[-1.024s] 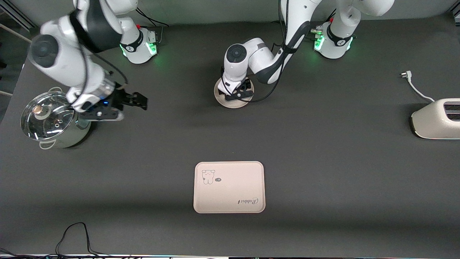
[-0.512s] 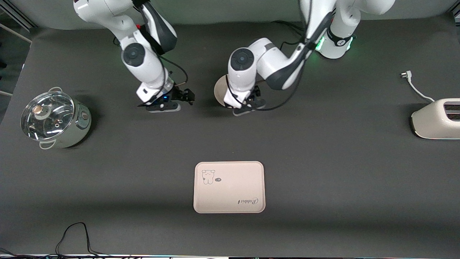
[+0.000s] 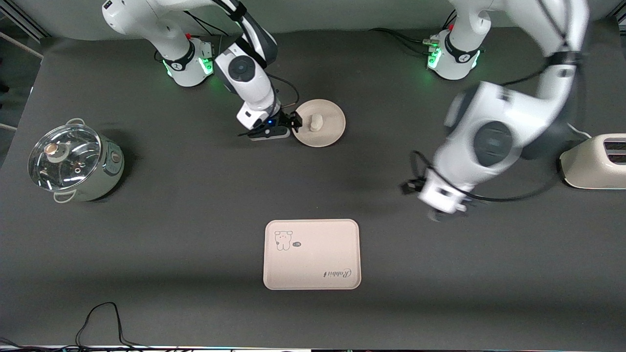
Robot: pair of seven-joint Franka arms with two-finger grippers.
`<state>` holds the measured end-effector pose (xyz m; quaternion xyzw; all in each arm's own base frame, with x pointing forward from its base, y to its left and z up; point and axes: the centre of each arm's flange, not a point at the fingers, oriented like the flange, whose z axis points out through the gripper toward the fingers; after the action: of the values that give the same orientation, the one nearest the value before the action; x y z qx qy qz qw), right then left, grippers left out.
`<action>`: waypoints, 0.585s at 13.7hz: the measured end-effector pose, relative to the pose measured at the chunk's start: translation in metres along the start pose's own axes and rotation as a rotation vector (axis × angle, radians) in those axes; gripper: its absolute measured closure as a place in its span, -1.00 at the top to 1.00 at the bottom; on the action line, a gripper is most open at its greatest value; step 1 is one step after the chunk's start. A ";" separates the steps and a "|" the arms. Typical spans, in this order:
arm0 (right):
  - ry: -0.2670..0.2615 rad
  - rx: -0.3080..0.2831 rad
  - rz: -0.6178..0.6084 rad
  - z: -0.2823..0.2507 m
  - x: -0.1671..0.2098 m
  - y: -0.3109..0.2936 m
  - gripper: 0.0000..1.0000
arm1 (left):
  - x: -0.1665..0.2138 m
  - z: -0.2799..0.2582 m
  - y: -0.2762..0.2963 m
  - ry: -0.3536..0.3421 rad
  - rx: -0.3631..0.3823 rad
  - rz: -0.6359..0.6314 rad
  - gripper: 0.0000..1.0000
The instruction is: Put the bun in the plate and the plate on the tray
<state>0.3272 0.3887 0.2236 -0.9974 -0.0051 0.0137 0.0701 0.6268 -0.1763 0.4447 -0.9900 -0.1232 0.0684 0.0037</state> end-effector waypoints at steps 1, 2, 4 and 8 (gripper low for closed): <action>-0.005 -0.005 -0.005 0.010 -0.006 -0.003 1.00 | 0.011 -0.012 -0.027 0.000 -0.001 0.019 1.00; -0.010 -0.009 -0.008 0.017 -0.010 -0.005 1.00 | 0.016 -0.026 -0.051 0.007 0.003 0.044 1.00; -0.021 -0.019 -0.011 0.025 -0.015 -0.005 0.99 | 0.019 -0.055 -0.093 0.037 0.018 0.097 1.00; -0.027 -0.027 -0.009 0.038 -0.016 -0.002 0.51 | 0.022 -0.092 -0.170 0.078 0.051 0.185 1.00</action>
<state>0.3101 0.3959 0.1865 -0.9980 -0.0108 0.0270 0.0567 0.6195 -0.0052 0.5372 -0.9986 -0.0294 0.0332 0.0274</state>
